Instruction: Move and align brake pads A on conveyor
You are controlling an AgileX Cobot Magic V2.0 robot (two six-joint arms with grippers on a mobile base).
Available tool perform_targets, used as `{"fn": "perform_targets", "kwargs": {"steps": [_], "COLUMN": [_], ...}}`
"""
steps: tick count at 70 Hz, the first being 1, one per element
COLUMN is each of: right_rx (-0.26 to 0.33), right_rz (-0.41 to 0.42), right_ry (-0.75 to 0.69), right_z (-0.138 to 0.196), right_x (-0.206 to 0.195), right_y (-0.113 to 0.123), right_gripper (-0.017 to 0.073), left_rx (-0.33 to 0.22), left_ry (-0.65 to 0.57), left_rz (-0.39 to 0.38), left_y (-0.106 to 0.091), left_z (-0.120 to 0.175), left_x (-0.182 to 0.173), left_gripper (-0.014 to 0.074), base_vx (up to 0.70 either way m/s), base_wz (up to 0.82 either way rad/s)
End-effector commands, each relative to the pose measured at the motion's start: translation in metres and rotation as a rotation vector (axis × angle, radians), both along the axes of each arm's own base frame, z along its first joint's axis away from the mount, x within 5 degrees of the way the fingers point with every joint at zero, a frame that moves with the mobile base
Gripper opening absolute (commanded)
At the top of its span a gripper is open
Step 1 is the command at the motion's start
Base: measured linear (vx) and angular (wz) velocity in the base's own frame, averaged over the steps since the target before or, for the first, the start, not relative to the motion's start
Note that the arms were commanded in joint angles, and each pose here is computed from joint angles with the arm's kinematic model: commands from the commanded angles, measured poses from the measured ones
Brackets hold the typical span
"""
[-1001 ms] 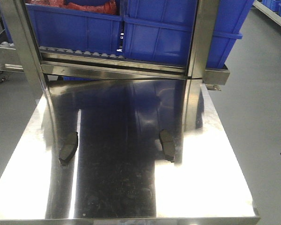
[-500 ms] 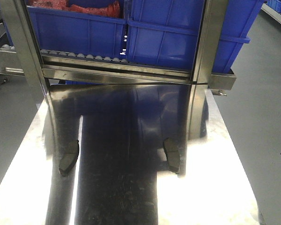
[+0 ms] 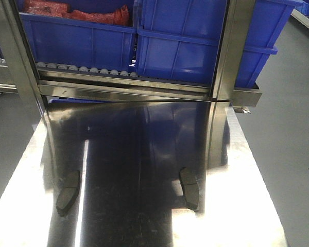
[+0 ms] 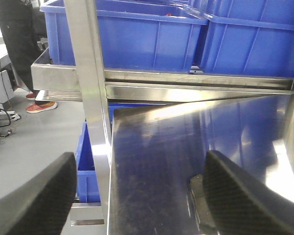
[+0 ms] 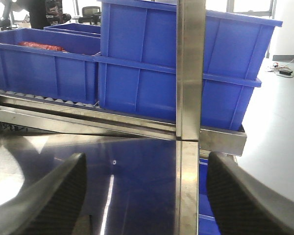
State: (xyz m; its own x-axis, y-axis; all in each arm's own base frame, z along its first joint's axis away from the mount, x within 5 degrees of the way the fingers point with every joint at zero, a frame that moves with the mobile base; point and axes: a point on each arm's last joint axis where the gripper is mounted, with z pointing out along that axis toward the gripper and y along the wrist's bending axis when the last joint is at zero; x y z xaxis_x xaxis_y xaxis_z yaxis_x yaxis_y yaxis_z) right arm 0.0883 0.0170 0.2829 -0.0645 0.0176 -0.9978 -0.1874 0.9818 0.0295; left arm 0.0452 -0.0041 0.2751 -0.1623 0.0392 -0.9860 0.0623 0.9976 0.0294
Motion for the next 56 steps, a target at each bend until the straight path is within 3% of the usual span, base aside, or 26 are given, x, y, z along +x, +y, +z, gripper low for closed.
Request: {"fn": "perform_targets", "kwargs": {"steps": [1,56], "right_rx": [0.014,0.014], "right_rz": [0.016,0.016], "right_ry": [-0.095,-0.095], "right_z": [0.0155,0.0155], "right_x": [-0.0001,-0.0001], "right_y": [0.0015,0.0015], "right_gripper": [0.0487,0.0487], "left_rx": [-0.011,-0.011], "left_ry": [-0.081,-0.081], "left_rz": [-0.003,-0.003], "left_y": [-0.0001,-0.0001], "left_z": [0.0146,0.0146], "left_x": [0.0011,0.0011], "left_gripper": [0.0523,0.0523], "base_vx": [0.03,0.0], "base_wz": [-0.05,-0.01]}}
